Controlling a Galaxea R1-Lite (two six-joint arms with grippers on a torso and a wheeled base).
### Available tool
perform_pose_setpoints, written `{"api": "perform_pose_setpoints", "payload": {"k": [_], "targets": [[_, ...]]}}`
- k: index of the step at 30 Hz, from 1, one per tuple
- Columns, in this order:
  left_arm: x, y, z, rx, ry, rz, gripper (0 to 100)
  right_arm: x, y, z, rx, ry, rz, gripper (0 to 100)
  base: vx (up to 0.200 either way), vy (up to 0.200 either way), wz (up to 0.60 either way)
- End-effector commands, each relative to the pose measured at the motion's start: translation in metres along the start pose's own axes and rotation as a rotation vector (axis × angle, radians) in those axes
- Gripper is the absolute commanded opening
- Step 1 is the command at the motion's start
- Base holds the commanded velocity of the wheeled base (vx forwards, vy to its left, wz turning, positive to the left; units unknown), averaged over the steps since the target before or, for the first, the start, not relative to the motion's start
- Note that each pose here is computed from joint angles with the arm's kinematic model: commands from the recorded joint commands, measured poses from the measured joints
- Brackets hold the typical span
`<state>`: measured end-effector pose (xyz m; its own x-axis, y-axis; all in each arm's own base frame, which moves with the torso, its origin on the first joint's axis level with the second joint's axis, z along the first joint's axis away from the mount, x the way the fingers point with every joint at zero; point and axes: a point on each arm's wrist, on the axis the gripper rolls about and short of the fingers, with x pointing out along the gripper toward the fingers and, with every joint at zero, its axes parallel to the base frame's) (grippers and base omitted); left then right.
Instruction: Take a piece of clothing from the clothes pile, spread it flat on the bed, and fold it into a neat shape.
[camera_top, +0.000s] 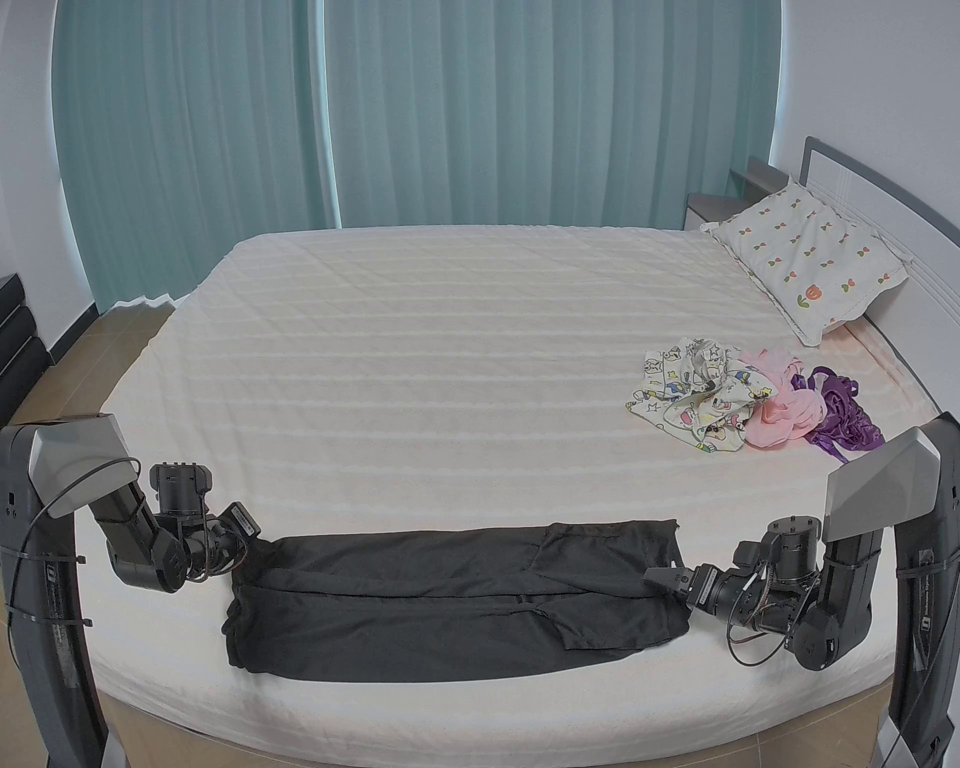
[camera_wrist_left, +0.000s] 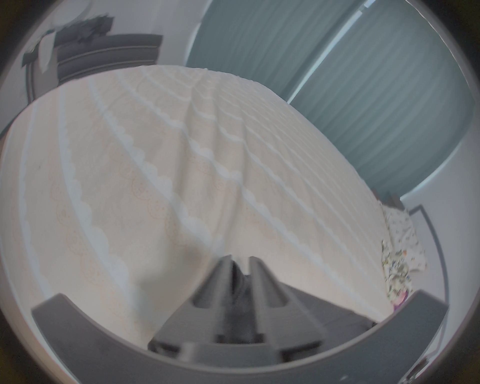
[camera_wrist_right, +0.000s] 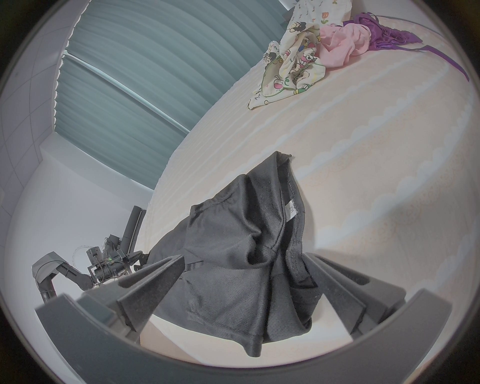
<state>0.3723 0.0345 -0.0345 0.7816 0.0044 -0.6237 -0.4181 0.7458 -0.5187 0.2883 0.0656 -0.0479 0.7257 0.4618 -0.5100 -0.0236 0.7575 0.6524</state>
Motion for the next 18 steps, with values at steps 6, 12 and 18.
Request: {"api": "perform_pose_setpoints", "payload": {"k": [6,12,18], "targets": [[-0.004,0.000,0.012,-0.089,-0.088,-0.029,0,0.016,0.011,0.013,-0.006,-0.044,0.055,100,0.000,0.000,0.00],[-0.004,0.002,0.014,-0.132,-0.139,-0.023,0,0.032,0.017,0.017,-0.001,-0.008,0.047,100,0.000,0.000,0.00],[-0.003,0.003,0.013,-0.133,-0.136,-0.020,0,0.037,0.020,0.027,0.007,-0.017,0.010,100,0.000,0.000,0.00]]}}
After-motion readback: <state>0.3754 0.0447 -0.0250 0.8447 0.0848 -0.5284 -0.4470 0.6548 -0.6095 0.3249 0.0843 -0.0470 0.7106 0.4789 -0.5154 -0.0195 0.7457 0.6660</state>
